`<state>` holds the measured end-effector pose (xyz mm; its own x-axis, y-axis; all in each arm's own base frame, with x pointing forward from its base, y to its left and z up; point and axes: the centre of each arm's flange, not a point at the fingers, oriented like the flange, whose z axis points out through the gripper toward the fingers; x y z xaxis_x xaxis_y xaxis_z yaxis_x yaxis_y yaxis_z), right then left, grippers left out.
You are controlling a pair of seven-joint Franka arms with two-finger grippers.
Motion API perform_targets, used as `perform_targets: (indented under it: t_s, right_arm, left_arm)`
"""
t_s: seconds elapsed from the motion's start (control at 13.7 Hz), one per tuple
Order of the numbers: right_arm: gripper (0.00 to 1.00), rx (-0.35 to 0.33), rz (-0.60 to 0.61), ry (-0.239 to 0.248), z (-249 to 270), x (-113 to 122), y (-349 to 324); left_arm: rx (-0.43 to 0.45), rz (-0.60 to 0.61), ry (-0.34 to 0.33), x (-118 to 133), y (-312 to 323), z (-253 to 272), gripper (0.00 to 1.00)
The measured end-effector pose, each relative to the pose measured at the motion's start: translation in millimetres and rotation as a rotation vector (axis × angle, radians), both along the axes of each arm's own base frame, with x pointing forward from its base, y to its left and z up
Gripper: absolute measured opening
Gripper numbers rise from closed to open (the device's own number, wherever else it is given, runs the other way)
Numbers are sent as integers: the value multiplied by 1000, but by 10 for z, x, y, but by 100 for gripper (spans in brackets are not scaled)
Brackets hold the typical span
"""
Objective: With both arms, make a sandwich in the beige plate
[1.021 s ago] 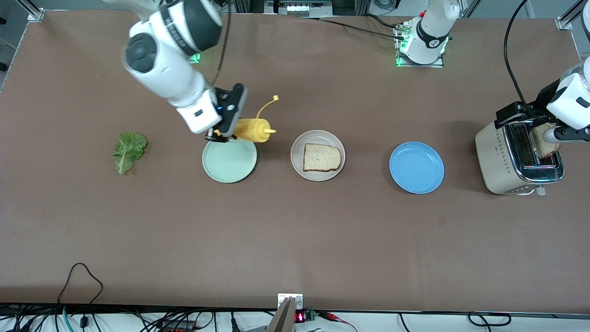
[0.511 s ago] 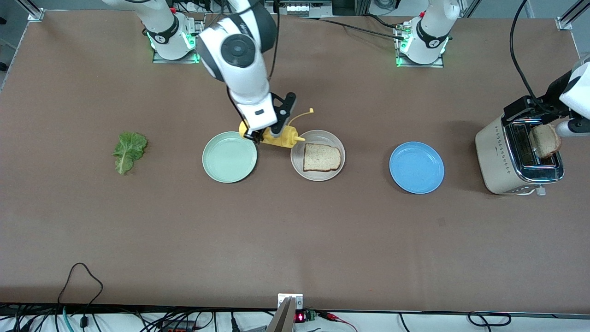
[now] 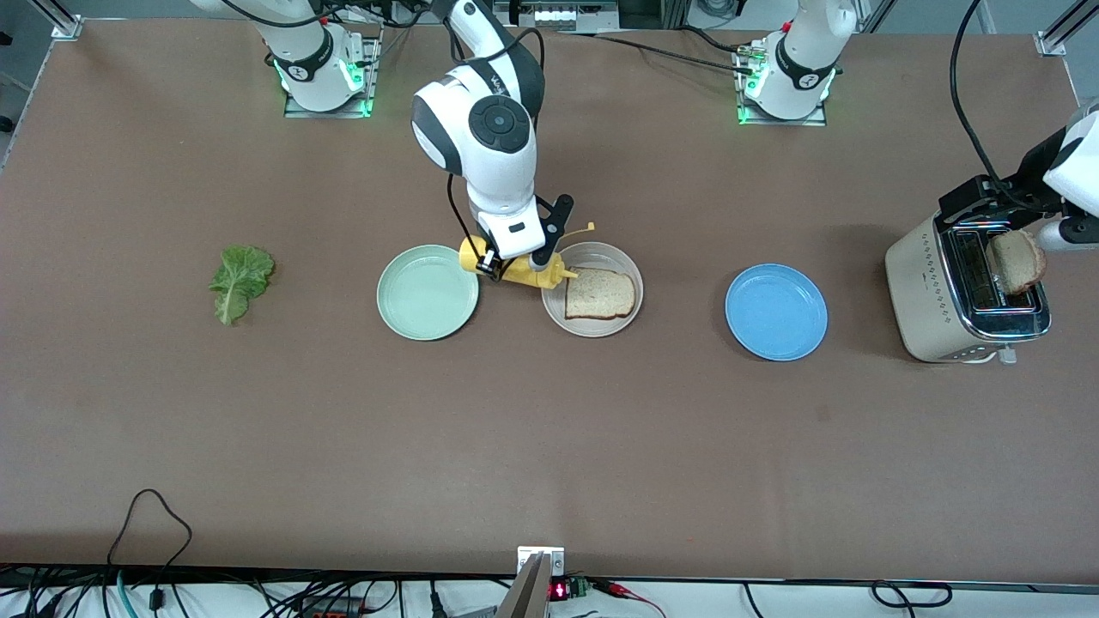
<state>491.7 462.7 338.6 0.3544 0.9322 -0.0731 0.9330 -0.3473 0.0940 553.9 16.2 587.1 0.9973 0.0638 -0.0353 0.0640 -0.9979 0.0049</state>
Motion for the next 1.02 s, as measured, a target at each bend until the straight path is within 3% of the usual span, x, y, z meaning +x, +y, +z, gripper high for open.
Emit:
perform_targets:
  t_s: [0.44, 0.73, 1.02]
  right_arm:
    - [47, -13, -3, -1, -57, -3, 9]
    - [47, -15, -35, 17, 365, 309, -445]
    - [47, 150, 29, 134, 1078, 718, -1609]
  left_arm:
    - [0, 2, -2, 28, 14, -16, 100]
    - [-9, 4, -22, 51, 6, 2, 100]
    - [-10, 4, -22, 52, 9, 1, 100]
